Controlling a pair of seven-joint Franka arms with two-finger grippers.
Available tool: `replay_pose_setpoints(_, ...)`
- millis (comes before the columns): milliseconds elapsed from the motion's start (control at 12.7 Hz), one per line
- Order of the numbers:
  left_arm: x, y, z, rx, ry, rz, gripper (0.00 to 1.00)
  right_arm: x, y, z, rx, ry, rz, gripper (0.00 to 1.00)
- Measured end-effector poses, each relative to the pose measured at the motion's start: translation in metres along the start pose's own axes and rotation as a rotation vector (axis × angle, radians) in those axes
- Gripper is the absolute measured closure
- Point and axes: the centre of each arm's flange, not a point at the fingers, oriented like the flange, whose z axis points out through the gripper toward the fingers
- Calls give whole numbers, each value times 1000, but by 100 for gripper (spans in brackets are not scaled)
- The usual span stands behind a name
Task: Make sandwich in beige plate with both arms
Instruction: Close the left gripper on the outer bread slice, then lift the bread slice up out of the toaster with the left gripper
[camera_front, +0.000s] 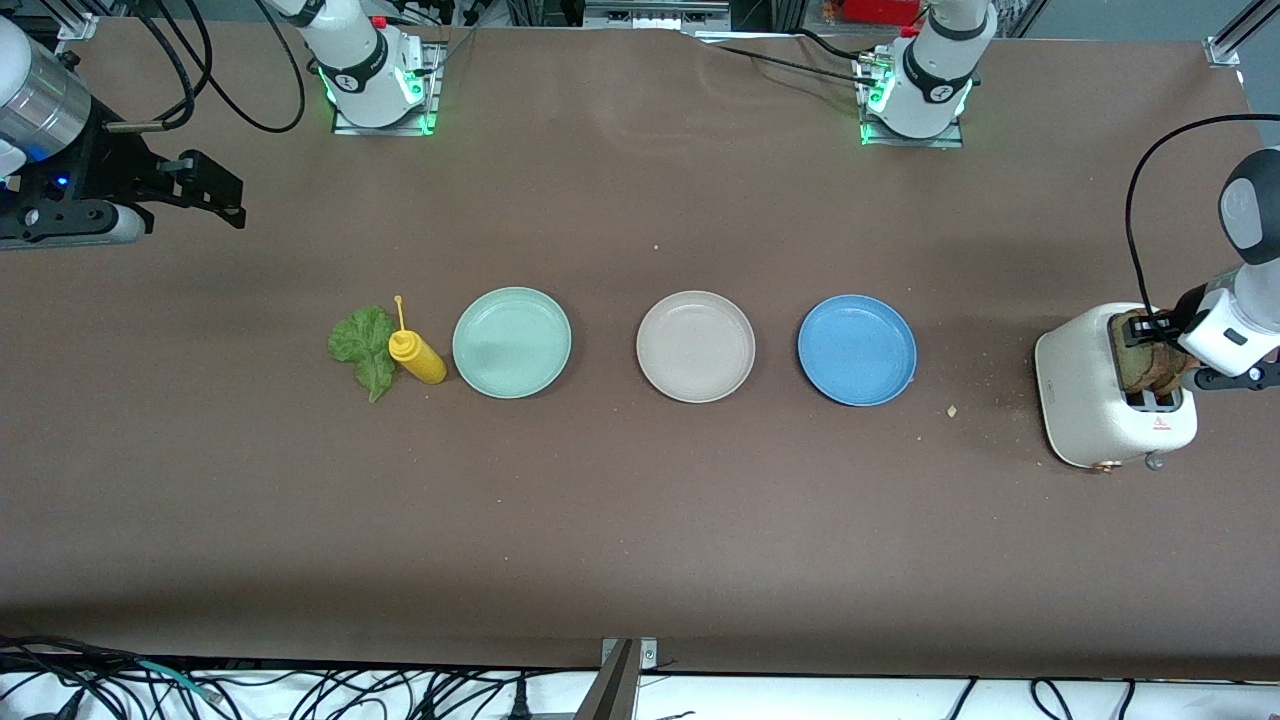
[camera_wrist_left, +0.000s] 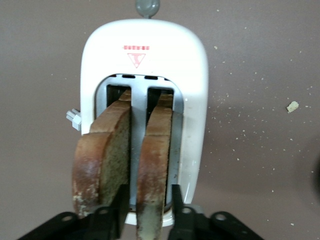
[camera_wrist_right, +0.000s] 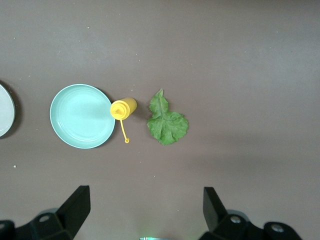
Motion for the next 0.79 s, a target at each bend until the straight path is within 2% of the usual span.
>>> replay_pose_setpoints(158,0,-1,0,0,0,-1,85,0,0,0,0,0,0,0)
replay_pose_setpoints(237,0,-1,-1,0,2,-1,88,0,0,0,0,0,0,0)
replay_pose_setpoints(552,1,-4,-13,4,11,-6,92,0,0,0,-4,1,0,0)
replay_pose_setpoints(789,-1,-9,-50,8,-34,-17,92,0,1,0,-5,2,0,0)
